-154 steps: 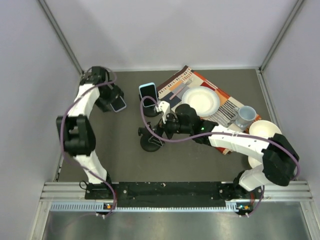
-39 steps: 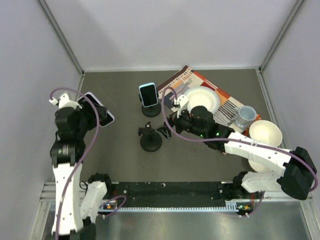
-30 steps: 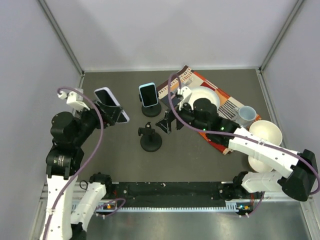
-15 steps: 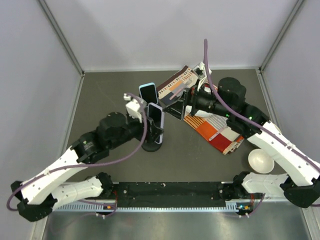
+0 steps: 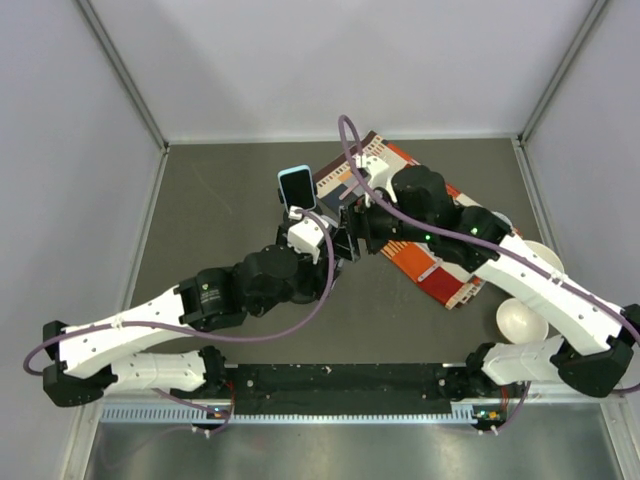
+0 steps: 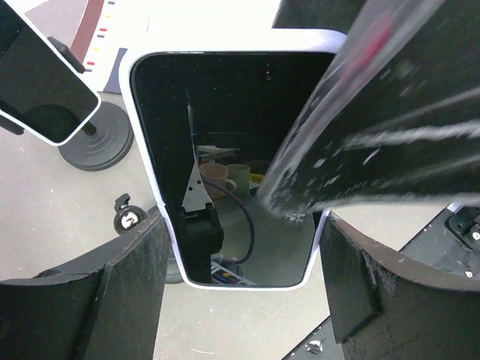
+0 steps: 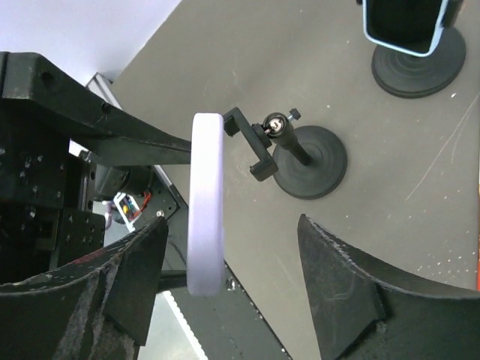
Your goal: Place the phone on the phone stand
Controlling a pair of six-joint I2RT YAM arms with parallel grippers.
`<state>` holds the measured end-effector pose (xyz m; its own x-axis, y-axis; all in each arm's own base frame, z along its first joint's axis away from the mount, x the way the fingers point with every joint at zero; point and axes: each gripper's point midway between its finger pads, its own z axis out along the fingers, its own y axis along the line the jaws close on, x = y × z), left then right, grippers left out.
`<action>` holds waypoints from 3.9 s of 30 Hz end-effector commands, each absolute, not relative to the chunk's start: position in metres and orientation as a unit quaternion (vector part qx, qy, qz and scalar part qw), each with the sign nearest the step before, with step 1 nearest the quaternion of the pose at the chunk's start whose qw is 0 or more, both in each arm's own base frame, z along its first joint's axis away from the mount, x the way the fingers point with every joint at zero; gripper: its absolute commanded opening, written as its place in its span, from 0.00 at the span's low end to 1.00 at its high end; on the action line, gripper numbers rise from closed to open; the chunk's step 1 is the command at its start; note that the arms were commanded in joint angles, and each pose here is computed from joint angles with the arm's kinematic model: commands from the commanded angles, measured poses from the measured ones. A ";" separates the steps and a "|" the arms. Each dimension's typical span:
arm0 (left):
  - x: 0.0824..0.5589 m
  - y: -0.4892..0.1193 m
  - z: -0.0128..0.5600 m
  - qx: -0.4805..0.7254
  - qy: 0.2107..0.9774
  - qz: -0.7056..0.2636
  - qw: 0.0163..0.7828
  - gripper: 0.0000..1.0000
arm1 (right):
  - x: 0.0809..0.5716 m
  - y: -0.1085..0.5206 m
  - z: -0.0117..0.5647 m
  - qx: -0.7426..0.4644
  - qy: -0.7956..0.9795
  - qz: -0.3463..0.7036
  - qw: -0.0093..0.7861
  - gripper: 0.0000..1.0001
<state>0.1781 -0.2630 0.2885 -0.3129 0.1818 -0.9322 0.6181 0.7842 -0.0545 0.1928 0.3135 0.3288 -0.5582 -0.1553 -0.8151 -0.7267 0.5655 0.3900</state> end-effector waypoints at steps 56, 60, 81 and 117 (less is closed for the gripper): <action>0.188 -0.162 0.272 0.028 0.839 -0.188 0.509 0.69 | 0.183 0.244 0.366 -0.278 0.684 0.370 0.564 0.00; 0.206 -0.159 0.234 0.016 0.866 -0.182 0.466 0.54 | 0.175 0.247 0.367 -0.296 0.671 0.383 0.561 0.00; 0.225 -0.173 0.206 0.063 0.840 -0.176 0.510 0.46 | 0.165 0.283 0.346 -0.336 0.665 0.443 0.499 0.00; 0.220 -0.184 0.202 0.194 0.828 -0.144 0.505 0.00 | 0.112 0.351 0.338 -0.612 0.375 0.449 0.532 0.00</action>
